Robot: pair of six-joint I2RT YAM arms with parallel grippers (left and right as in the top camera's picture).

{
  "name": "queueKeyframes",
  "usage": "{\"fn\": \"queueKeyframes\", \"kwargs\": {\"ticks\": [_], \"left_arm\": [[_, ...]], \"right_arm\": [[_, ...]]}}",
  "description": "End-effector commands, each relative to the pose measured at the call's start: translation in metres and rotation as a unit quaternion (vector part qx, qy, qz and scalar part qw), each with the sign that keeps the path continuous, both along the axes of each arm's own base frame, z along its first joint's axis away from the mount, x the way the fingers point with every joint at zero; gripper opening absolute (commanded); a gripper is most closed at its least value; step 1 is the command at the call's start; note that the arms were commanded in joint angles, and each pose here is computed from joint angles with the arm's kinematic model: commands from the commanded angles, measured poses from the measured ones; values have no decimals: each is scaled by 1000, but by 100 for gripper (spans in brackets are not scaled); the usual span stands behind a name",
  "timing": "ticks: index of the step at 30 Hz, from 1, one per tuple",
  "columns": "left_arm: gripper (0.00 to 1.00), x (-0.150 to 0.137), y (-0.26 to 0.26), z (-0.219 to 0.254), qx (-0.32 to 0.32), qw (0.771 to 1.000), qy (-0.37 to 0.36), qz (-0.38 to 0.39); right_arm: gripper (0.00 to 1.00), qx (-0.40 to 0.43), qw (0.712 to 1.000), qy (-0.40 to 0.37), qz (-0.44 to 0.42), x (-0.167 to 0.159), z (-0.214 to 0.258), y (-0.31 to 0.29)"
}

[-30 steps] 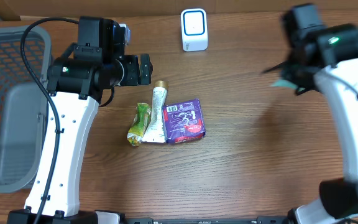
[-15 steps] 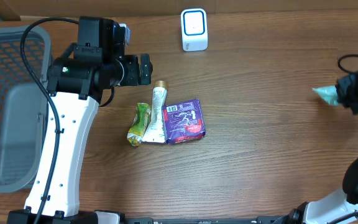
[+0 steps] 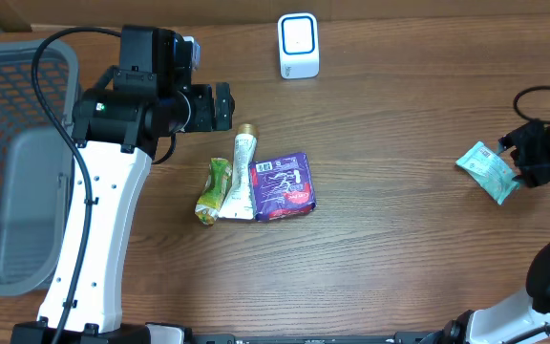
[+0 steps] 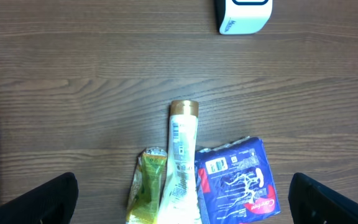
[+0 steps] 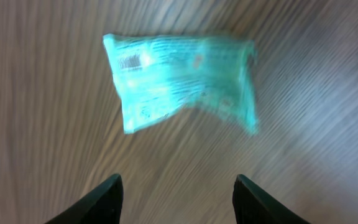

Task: Scan the item barcode
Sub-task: 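Carry the pouch to the table's right side and release it, then move the right gripper to the purple Carefree pack and grasp it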

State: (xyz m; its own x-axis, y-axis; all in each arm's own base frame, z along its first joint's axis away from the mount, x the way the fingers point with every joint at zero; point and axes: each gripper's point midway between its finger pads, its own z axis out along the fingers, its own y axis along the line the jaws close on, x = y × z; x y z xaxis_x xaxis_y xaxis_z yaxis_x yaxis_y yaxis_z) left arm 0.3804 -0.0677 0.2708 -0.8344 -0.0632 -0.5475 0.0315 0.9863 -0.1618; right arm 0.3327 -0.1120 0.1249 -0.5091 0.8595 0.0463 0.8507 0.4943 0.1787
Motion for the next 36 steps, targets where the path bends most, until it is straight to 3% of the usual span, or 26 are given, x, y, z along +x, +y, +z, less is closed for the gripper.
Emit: {"fn": "queueKeyframes", "kwargs": {"ticks": [1,5,8,9,10,12,13,16,19,23,27,31,36], "left_arm": [[100,1,-3,1,0,1000,-2,-4],[100,1,-3,1,0,1000,-2,-4],[99,1,-7,2,-19,1000,0,2],[99,1,-7,2,-19,1000,0,1],[99,1,-7,2,-19,1000,0,1],[100,0,-7,2,-16,1000,2,-3],[99,2,-7,6,-1,1000,-11,-26],[100,-4,8,24,20,1000,-15,-5],[100,-19,30,51,46,998,-16,39],[100,-42,55,91,62,993,-31,91],[100,-51,76,121,87,986,-66,127],[99,-60,95,121,115,976,-56,177],[100,-83,137,111,132,938,-25,318]], "right_arm": [[58,27,995,-64,71,20,46,28],[58,86,980,-98,152,29,59,81],[58,81,971,-113,193,41,56,108],[53,79,968,-121,206,46,56,116],[38,80,966,-123,214,48,54,125],[31,84,961,-119,236,48,50,146],[34,83,952,-119,270,46,48,164],[77,66,933,-117,334,41,43,194],[93,26,919,-111,377,38,36,216],[100,24,894,-110,435,31,29,254],[100,31,873,-99,477,23,12,291],[100,38,859,-75,506,17,-15,318],[100,47,848,-52,526,13,-47,340]]}}
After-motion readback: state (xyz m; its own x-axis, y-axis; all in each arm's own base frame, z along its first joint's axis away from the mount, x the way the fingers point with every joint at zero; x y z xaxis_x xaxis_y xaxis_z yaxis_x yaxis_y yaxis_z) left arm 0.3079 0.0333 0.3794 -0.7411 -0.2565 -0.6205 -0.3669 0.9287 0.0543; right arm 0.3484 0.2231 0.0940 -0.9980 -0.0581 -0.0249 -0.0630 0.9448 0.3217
